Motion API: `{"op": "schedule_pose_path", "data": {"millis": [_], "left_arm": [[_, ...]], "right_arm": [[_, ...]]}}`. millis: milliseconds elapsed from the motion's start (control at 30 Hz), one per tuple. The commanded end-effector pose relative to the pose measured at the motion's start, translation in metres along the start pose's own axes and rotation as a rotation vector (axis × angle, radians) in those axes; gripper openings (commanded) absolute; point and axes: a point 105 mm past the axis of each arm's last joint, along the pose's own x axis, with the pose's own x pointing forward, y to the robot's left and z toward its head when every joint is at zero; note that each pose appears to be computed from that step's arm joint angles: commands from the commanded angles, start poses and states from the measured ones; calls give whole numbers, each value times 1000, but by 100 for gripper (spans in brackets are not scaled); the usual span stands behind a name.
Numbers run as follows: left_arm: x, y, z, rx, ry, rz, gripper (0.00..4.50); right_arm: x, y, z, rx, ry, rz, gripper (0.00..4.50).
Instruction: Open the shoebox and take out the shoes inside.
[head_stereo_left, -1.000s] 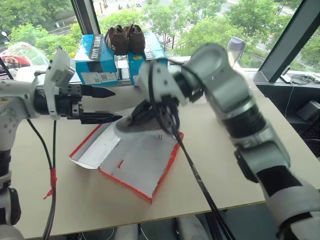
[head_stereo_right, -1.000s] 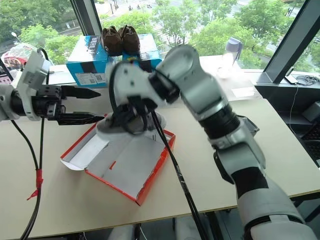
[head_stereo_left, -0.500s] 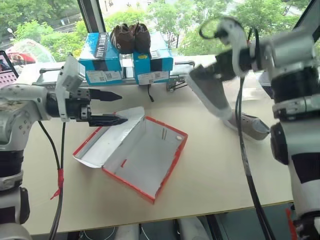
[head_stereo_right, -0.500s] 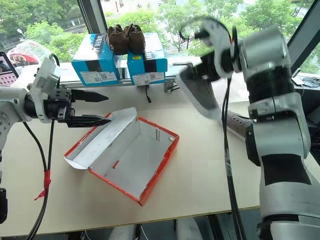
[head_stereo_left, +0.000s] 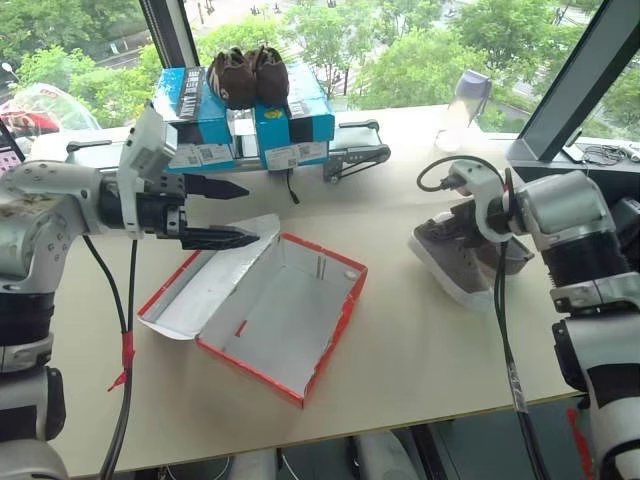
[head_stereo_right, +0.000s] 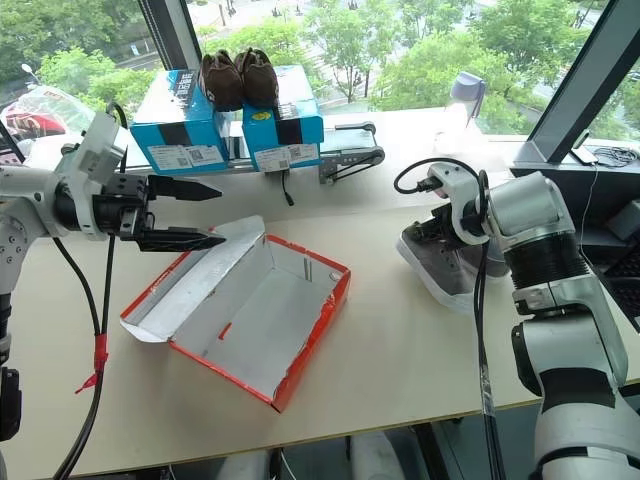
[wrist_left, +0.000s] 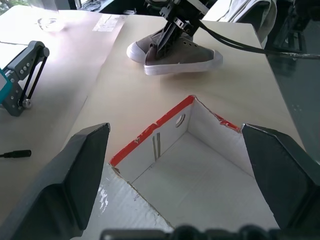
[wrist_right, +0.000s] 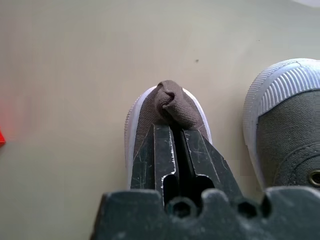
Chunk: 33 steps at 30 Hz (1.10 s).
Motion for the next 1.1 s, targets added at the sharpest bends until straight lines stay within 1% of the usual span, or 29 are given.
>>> {"op": "schedule_pose_path", "data": {"millis": [33,167,233,333,367,400,467,500,533,600,667,733,767,800,833,867,900,933,967,1000,1100], "left_arm": [[-6,-2,13,59,-5,9,450],[-10,-3,12,55,2,21,450],[-10,-4,12,53,3,22,450],[-9,-5,11,49,2,21,450],[-9,-5,11,47,2,22,450],[-9,-5,11,46,2,23,450],[-10,-5,10,41,2,27,450],[-10,-5,10,38,2,31,450],[-10,-5,9,33,1,34,450],[-10,-4,7,22,-3,44,450],[-12,-5,6,3,-15,59,450],[-15,-4,8,-2,-64,88,450],[-19,-1,10,-12,-103,124,450],[-24,2,10,-25,-137,171,450],[-28,4,9,-35,-157,203,450],[-33,7,10,-42,-205,260,450],[-38,9,10,-46,-236,298,450],[-44,16,8,-62,-287,392,450],[-49,22,5,-96,-362,492,450],[-52,26,2,-125,-409,558,450],[-58,37,-9,-129,-462,807,450]], "right_arm": [[-1,-12,3,-63,-23,-60,5],[3,-16,1,-101,-18,-67,5],[5,-14,1,-100,-20,-58,71],[6,-8,7,-94,-42,-33,154],[4,-6,11,-94,-54,-27,199],[2,-3,15,-88,-66,-22,229],[-6,0,26,-78,-100,-14,293],[-10,1,32,-73,-118,-15,335],[-16,3,38,-62,-139,-11,363],[-33,2,52,-36,-188,-24,443],[-51,-2,65,-19,-238,-57,443],[-72,-1,79,8,-311,-65,443],[-85,3,92,28,-408,-50,443],[-98,8,105,23,-539,-23,443],[-107,12,112,23,-629,-9,443],[-113,13,110,0,-689,-16,443],[-115,15,107,-20,-713,-25,443],[-113,17,95,115,-717,83,443],[-110,16,82,141,-755,85,443],[-108,15,74,159,-782,79,443],[-90,7,40,58,-739,-126,443]]}}
